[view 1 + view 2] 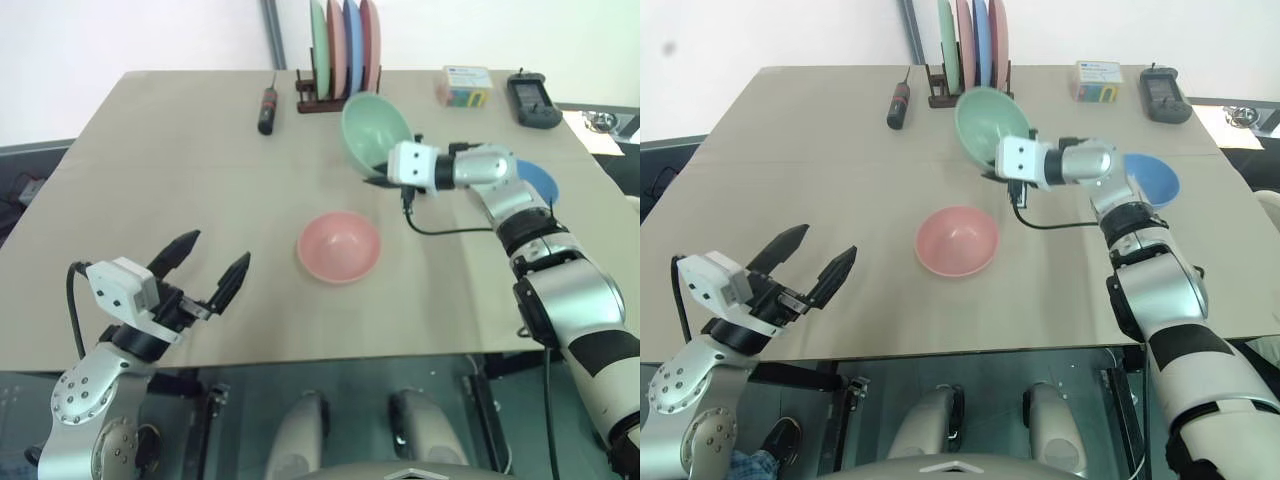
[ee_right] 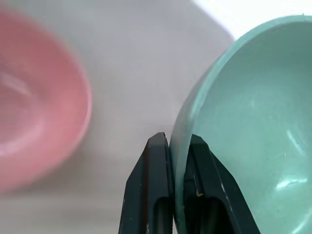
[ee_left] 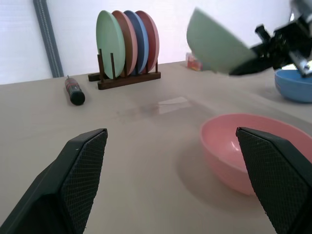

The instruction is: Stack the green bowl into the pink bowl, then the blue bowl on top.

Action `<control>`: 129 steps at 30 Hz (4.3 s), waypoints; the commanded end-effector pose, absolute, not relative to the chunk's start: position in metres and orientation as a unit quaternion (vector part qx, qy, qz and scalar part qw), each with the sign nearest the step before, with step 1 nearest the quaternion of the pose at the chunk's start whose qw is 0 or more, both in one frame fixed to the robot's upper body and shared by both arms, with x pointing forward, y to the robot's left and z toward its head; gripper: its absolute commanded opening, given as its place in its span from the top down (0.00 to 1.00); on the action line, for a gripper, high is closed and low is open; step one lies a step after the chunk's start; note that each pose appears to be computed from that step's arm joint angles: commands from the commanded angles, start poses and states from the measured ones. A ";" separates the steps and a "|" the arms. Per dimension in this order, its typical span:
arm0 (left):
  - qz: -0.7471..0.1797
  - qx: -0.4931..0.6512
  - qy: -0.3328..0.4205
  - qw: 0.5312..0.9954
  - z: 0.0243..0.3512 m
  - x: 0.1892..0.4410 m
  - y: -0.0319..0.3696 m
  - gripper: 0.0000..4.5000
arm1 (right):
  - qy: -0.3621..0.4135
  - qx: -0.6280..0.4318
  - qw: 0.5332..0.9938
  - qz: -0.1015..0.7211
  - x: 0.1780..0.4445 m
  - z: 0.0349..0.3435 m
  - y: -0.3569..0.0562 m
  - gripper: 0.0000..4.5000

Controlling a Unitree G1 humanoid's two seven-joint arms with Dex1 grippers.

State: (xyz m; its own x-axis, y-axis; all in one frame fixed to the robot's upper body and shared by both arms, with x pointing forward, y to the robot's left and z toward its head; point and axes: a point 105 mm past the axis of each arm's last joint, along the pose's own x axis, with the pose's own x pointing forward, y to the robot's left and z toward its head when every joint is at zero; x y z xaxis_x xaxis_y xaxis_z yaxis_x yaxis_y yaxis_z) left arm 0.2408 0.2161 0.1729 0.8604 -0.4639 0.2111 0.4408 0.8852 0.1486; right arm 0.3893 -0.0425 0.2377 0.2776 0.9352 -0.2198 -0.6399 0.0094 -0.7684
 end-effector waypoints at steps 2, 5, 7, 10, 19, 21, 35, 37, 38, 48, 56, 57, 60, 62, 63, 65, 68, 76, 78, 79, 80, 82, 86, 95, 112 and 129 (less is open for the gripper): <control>-0.271 0.066 -0.130 0.951 0.179 0.251 0.211 0.00 | -0.215 -0.380 0.623 0.648 0.333 0.259 -0.032 1.00; -0.283 0.074 -0.132 0.947 0.182 0.259 0.213 0.00 | -0.204 -0.374 0.602 0.676 0.306 0.255 -0.027 1.00; -0.296 0.077 -0.131 0.943 0.183 0.264 0.212 0.00 | -0.193 -0.376 0.593 0.685 0.294 0.247 -0.024 1.00; -0.311 0.078 -0.132 0.938 0.183 0.269 0.209 0.00 | -0.177 -0.385 0.596 0.682 0.290 0.236 -0.022 0.92; -0.329 0.078 -0.135 0.931 0.186 0.273 0.206 0.00 | -0.173 -0.383 0.644 0.640 0.301 0.241 -0.026 0.12; -0.334 0.076 -0.141 0.929 0.188 0.274 0.204 0.00 | -0.156 -0.379 0.686 0.601 0.317 0.242 -0.042 0.12; -0.416 0.071 -0.171 0.890 0.195 0.285 0.163 0.00 | -0.021 -0.212 0.932 0.292 0.389 0.212 -0.170 0.12; -0.428 0.073 -0.174 0.884 0.196 0.288 0.158 0.00 | 0.004 -0.210 0.942 0.263 0.395 0.192 -0.180 0.12; -0.431 0.073 -0.175 0.882 0.197 0.290 0.157 0.00 | 0.011 -0.218 0.942 0.254 0.396 0.185 -0.184 0.12; -0.448 0.073 -0.189 0.871 0.205 0.289 0.147 0.00 | 0.023 -0.259 0.950 0.172 0.420 0.167 -0.217 0.12; -0.443 0.071 -0.191 0.873 0.204 0.284 0.148 0.00 | -0.001 -0.273 0.950 0.150 0.427 0.181 -0.231 0.12; -0.443 0.071 -0.191 0.873 0.204 0.283 0.147 0.00 | 0.005 -0.275 0.950 0.145 0.428 0.179 -0.235 0.12; -0.444 0.069 -0.191 0.873 0.203 0.283 0.146 0.00 | 0.029 -0.277 0.952 0.128 0.432 0.170 -0.246 0.12; -0.444 0.068 -0.192 0.872 0.204 0.283 0.146 0.00 | 0.043 -0.274 0.953 0.120 0.434 0.165 -0.251 0.12; -0.445 0.068 -0.193 0.872 0.204 0.283 0.145 0.00 | 0.048 -0.273 0.954 0.115 0.435 0.162 -0.254 0.12; -0.446 0.069 -0.193 0.871 0.205 0.283 0.146 0.00 | 0.061 -0.271 0.955 0.102 0.439 0.158 -0.261 0.12; -0.446 0.070 -0.192 0.871 0.205 0.283 0.146 0.00 | 0.066 -0.270 0.956 0.096 0.442 0.159 -0.263 0.17; -0.445 0.070 -0.193 0.872 0.205 0.282 0.146 0.00 | 0.063 -0.275 0.954 0.105 0.445 0.159 -0.260 0.90; -0.444 0.069 -0.194 0.872 0.206 0.282 0.146 0.00 | 0.063 -0.277 0.953 0.106 0.445 0.159 -0.260 0.95; -0.444 0.068 -0.194 0.872 0.206 0.282 0.147 0.00 | 0.062 -0.278 0.953 0.106 0.445 0.159 -0.260 0.95; -0.444 0.068 -0.194 0.872 0.206 0.282 0.147 0.00 | 0.062 -0.278 0.953 0.106 0.445 0.159 -0.260 0.95; -0.443 0.068 -0.193 0.873 0.205 0.282 0.148 0.00 | 0.050 -0.284 0.949 0.128 0.444 0.162 -0.253 0.95; -0.442 0.067 -0.193 0.873 0.204 0.283 0.149 0.00 | 0.023 -0.291 0.926 0.239 0.436 0.169 -0.213 0.95; -0.421 0.080 -0.178 0.886 0.199 0.277 0.169 0.00 | -0.103 -0.306 0.806 0.496 0.364 0.241 -0.090 0.95; -0.386 0.104 -0.154 0.903 0.194 0.269 0.202 0.00 | -0.132 -0.316 0.696 0.631 0.289 0.247 -0.006 0.30; -0.276 0.133 -0.083 0.948 0.174 0.250 0.229 0.00 | -0.050 -0.151 0.849 0.503 0.284 0.209 -0.181 0.03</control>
